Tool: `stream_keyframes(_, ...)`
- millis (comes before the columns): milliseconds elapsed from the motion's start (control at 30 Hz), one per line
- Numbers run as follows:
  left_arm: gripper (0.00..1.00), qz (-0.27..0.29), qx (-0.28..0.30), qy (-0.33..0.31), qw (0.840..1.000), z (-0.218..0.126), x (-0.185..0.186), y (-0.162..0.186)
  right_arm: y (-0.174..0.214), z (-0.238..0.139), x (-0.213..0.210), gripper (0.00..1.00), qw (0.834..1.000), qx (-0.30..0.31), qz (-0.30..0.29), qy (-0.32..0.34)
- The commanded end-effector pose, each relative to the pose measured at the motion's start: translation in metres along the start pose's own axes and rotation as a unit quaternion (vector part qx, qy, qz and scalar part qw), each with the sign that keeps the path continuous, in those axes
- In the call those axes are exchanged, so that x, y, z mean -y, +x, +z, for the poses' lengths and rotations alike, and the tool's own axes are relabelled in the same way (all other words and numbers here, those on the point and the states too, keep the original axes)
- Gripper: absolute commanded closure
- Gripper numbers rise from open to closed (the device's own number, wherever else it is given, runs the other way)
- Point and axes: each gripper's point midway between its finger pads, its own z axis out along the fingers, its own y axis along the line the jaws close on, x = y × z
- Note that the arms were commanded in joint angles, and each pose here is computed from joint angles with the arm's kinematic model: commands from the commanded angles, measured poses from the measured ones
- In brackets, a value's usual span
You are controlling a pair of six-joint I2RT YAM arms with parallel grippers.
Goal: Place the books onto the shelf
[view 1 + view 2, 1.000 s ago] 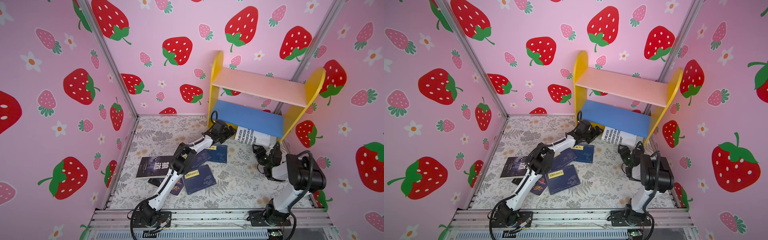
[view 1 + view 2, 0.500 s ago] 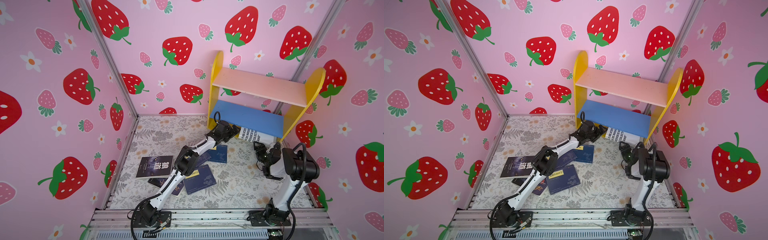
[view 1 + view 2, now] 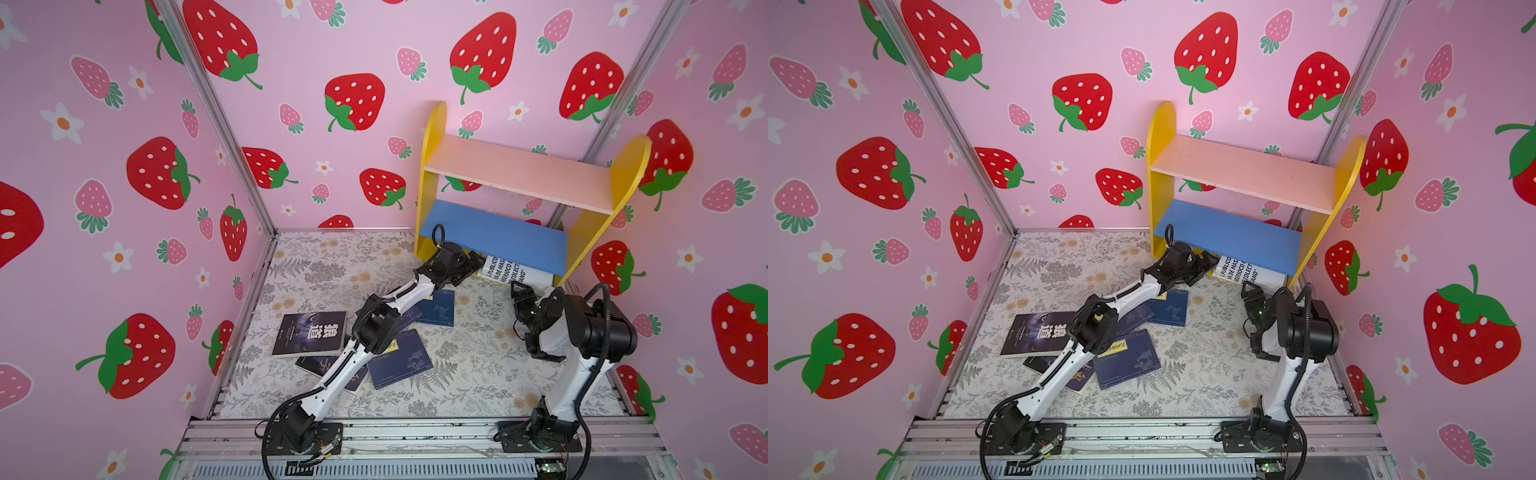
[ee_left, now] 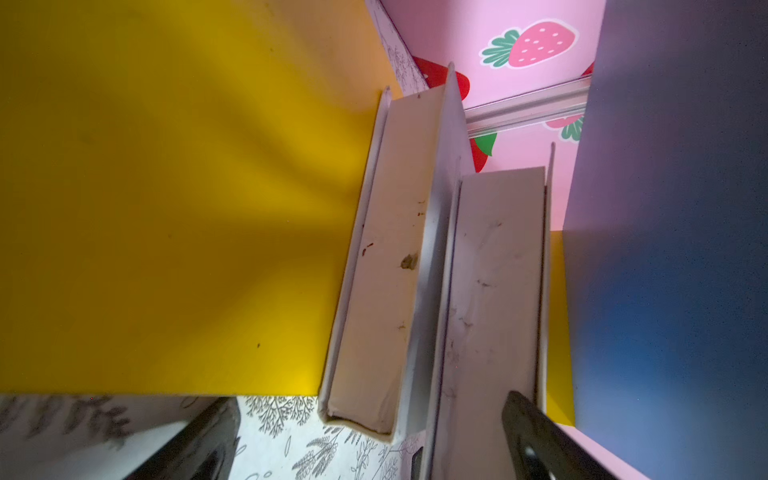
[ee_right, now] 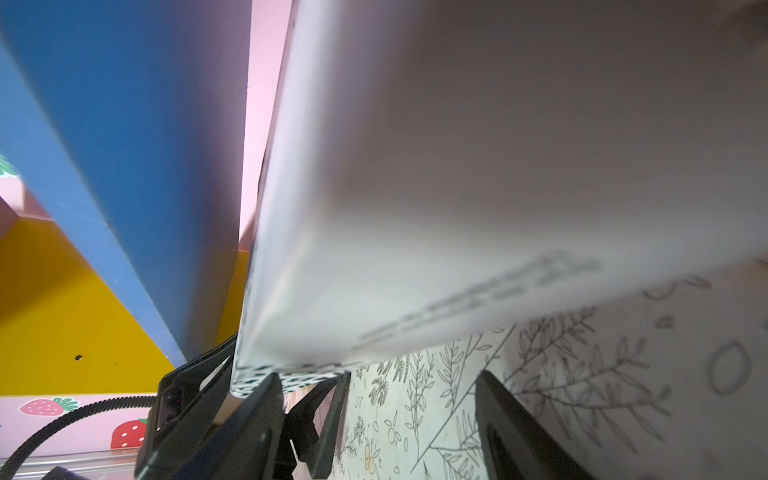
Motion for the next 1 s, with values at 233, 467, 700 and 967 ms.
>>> stream_keyframes(233,0.01,0.046,0.007,0.041,0.998,0.008,0.031,0.014,-0.014,-0.004,-0.003,0.23,1.0,0.026,-0.002,-0.006)
stream_keyframes(467,0.01,0.044,0.005,0.038,0.998,0.011,0.029,0.022,-0.027,0.0,0.003,0.19,1.0,0.011,-0.026,0.003)
stream_keyframes(700,0.01,0.041,0.009,0.037,0.998,0.012,0.03,0.022,-0.025,0.0,0.002,0.15,0.999,-0.006,-0.043,0.011)
stream_keyframes(967,0.01,0.049,0.007,0.048,0.998,0.009,0.038,0.02,-0.025,0.001,-0.007,0.13,0.999,-0.008,-0.039,-0.017)
